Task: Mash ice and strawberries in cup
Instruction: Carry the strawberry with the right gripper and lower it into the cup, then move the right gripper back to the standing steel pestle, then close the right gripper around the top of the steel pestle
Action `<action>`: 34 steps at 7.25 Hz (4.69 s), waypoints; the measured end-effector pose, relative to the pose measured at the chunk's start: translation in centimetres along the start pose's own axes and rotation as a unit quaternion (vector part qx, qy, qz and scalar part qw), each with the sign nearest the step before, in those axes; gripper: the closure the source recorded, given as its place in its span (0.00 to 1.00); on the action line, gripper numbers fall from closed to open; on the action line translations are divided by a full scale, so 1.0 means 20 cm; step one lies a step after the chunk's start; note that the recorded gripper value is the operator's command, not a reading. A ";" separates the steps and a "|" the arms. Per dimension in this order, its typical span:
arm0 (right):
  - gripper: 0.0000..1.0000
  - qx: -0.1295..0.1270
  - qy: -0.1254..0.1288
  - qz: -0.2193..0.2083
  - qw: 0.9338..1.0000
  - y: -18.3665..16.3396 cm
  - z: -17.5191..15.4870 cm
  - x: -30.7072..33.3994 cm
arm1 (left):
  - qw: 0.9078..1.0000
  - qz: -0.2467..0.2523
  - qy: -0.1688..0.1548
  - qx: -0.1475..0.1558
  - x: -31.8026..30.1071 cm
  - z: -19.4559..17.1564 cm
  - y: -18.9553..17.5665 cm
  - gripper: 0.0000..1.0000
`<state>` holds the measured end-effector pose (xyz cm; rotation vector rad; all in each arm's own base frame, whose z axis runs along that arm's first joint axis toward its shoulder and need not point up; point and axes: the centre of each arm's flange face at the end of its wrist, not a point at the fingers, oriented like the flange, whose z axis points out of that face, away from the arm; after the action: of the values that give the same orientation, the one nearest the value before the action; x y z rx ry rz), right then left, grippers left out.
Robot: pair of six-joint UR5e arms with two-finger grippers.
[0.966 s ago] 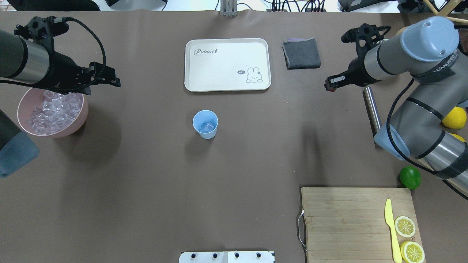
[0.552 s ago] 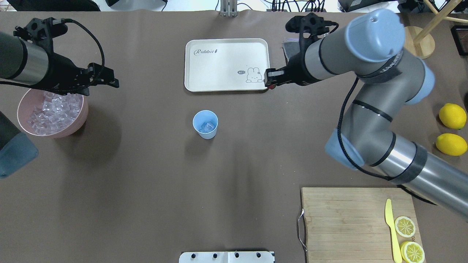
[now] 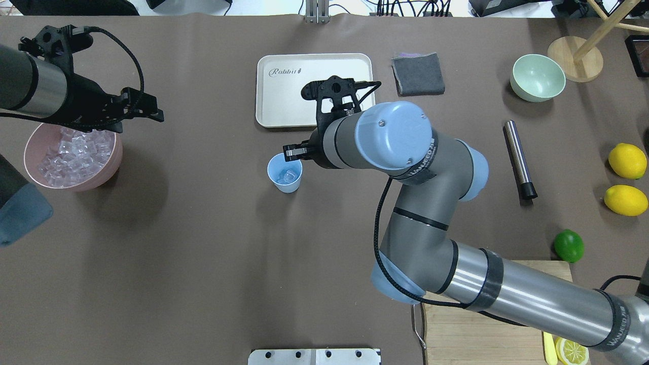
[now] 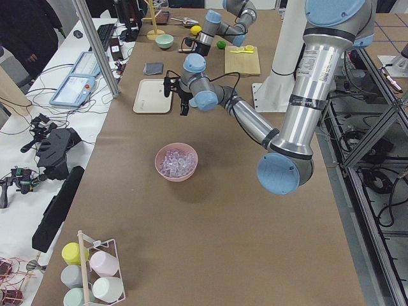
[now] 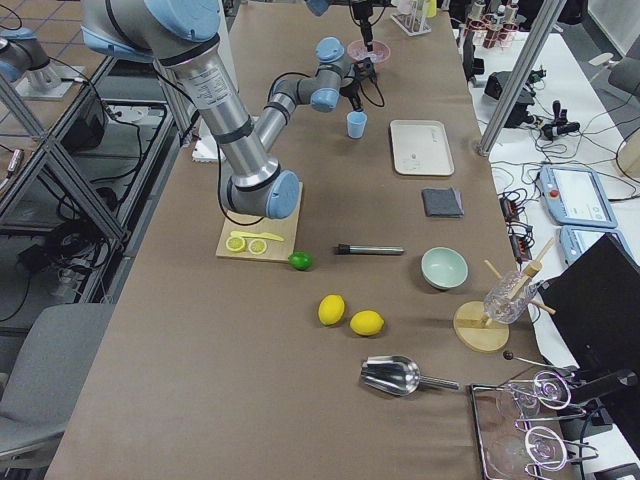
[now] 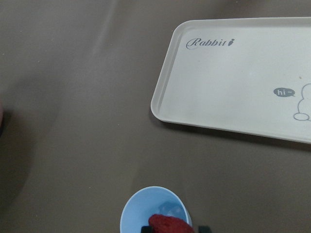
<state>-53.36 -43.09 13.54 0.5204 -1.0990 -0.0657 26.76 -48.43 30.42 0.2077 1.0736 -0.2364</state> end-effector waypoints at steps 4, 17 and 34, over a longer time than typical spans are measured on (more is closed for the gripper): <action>1.00 0.013 0.006 -0.009 1.000 0.09 0.22 -0.08 | 1.000 -0.002 -0.005 -0.001 -0.02 0.03 -0.01 0.03; 0.00 -0.158 0.118 0.065 0.978 -0.62 -0.46 1.18 | 1.000 -0.001 0.001 0.003 0.03 0.02 -0.01 0.03; 0.01 -0.233 0.180 0.033 0.955 -0.08 -0.01 2.44 | 0.999 0.035 -0.011 0.031 0.19 0.18 0.15 0.03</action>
<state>-30.28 -59.15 53.35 0.0637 -0.7090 -0.1606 32.38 -46.94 28.78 0.2962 1.0373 -0.2091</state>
